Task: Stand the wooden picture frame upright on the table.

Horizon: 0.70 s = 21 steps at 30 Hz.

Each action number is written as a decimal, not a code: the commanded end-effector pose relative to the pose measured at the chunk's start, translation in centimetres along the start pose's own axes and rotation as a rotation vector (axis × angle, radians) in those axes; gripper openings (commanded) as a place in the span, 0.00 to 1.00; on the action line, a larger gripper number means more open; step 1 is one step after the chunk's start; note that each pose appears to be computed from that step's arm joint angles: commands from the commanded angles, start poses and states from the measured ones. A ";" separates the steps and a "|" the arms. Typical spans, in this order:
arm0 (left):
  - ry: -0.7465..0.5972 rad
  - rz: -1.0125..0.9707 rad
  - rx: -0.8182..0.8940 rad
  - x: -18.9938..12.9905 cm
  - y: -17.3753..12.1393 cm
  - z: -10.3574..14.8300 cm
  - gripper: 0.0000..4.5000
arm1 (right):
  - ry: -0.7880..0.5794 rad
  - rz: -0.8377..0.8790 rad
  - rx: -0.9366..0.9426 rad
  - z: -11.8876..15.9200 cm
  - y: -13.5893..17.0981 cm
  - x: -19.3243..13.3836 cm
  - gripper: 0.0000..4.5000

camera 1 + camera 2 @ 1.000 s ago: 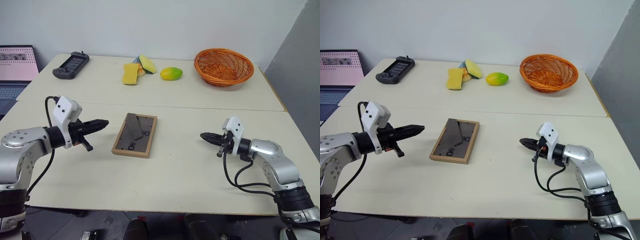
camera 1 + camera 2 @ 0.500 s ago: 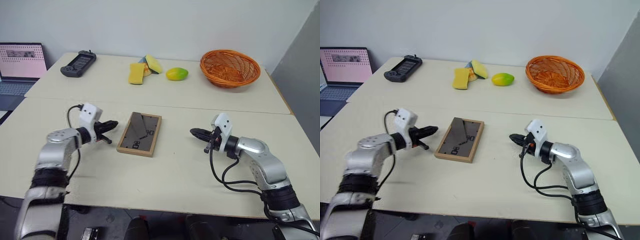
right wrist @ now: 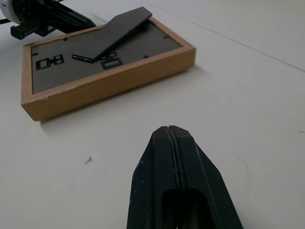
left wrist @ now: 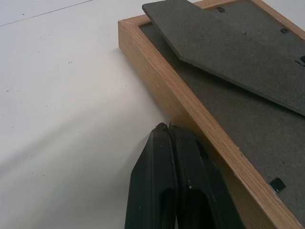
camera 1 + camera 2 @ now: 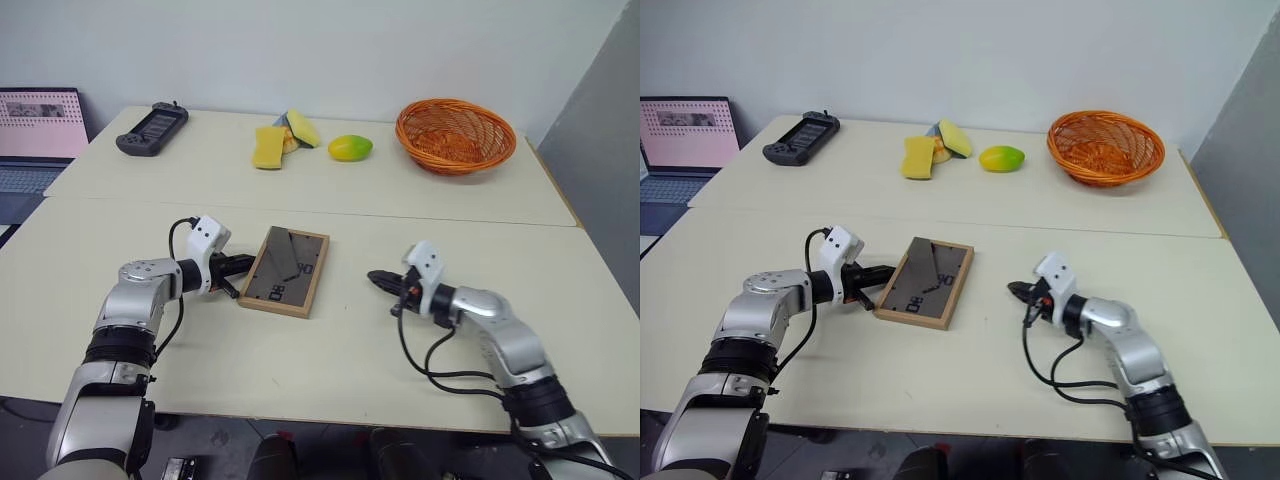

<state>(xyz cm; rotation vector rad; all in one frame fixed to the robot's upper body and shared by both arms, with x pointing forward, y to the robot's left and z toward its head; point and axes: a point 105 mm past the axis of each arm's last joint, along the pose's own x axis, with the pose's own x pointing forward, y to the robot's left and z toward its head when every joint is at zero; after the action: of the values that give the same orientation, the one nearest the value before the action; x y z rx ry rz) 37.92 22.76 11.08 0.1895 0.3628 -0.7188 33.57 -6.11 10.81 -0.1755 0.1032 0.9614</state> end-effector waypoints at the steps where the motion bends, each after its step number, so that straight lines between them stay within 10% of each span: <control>1: -0.029 0.016 0.033 -1.0 0.3 1.5 0.00 | -0.044 0.007 -0.043 1.0 -0.1 1.5 0.00; 21: -0.020 -0.014 -0.011 -1.1 -1.7 1.1 0.00 | -0.055 0.066 0.038 0.4 1.9 6.5 0.00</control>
<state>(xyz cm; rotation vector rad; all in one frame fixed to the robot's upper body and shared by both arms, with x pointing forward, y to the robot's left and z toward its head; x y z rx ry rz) 36.51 22.87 11.44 0.1769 0.3930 -0.7015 35.65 -0.55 8.58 -0.0979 0.1297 1.0111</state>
